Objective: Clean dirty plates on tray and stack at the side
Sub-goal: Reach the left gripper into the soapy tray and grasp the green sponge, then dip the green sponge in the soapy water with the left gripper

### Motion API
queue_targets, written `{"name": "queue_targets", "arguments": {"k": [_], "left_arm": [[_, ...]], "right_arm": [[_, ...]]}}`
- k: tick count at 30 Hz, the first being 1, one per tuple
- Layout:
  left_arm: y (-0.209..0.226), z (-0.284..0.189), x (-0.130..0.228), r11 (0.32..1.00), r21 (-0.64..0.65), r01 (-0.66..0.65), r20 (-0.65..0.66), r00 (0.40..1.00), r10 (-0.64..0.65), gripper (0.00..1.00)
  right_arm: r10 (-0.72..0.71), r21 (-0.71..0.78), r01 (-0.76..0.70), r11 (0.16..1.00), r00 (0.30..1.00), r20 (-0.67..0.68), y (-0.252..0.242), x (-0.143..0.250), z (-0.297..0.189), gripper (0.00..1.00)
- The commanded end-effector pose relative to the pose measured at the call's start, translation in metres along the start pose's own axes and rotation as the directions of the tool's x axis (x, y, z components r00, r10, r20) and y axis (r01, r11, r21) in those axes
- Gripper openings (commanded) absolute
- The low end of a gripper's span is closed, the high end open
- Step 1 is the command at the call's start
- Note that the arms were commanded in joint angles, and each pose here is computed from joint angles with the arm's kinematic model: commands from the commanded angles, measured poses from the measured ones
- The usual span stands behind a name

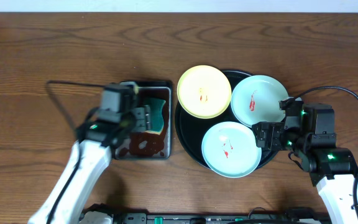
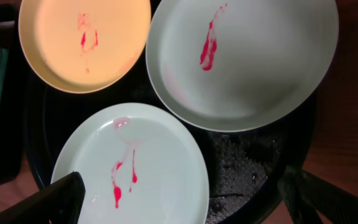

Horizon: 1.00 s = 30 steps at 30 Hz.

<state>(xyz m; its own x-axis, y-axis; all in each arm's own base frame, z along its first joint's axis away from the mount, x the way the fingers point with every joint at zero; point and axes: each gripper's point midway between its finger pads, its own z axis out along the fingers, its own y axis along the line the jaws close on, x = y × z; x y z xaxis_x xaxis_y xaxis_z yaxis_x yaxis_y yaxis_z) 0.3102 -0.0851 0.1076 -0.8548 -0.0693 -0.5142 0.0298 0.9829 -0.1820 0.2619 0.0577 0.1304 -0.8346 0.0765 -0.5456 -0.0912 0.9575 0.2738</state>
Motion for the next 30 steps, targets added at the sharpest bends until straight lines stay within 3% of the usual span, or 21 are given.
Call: {"name": "queue_targets", "arguments": {"k": [1,12,18,20,22,30], "left_arm": [[-0.004,0.024,-0.004,0.996,-0.076,-0.055,-0.005,0.998,0.055,0.73],[-0.008,0.089,0.013,0.996,-0.086,-0.028,-0.079,0.997,0.022,0.62],[-0.003,0.105,0.028,0.994,-0.103,-0.034,-0.138,0.990,0.020,0.42],[-0.002,0.108,0.031,0.994,-0.107,-0.036,-0.149,0.989,0.019,0.30],[-0.002,0.108,0.032,0.993,-0.109,-0.036,-0.151,0.988,0.020,0.08],[0.003,0.076,0.008,0.988,-0.154,-0.033,-0.062,0.998,0.024,0.07]], "right_arm": [[0.002,-0.017,-0.002,1.000,1.000,0.013,0.006,-0.006,-0.003,0.99],[0.002,-0.017,-0.001,1.000,1.000,0.013,0.005,-0.006,-0.003,0.99],[0.001,-0.017,-0.001,1.000,1.000,0.014,0.005,-0.007,-0.003,0.99],[0.001,-0.017,-0.001,1.000,1.000,0.014,0.005,-0.007,-0.003,0.99],[0.001,-0.017,-0.001,1.000,1.000,0.014,0.005,-0.007,-0.003,0.99],[0.001,-0.016,-0.001,1.000,1.000,0.014,0.005,-0.007,-0.003,0.99]]}}
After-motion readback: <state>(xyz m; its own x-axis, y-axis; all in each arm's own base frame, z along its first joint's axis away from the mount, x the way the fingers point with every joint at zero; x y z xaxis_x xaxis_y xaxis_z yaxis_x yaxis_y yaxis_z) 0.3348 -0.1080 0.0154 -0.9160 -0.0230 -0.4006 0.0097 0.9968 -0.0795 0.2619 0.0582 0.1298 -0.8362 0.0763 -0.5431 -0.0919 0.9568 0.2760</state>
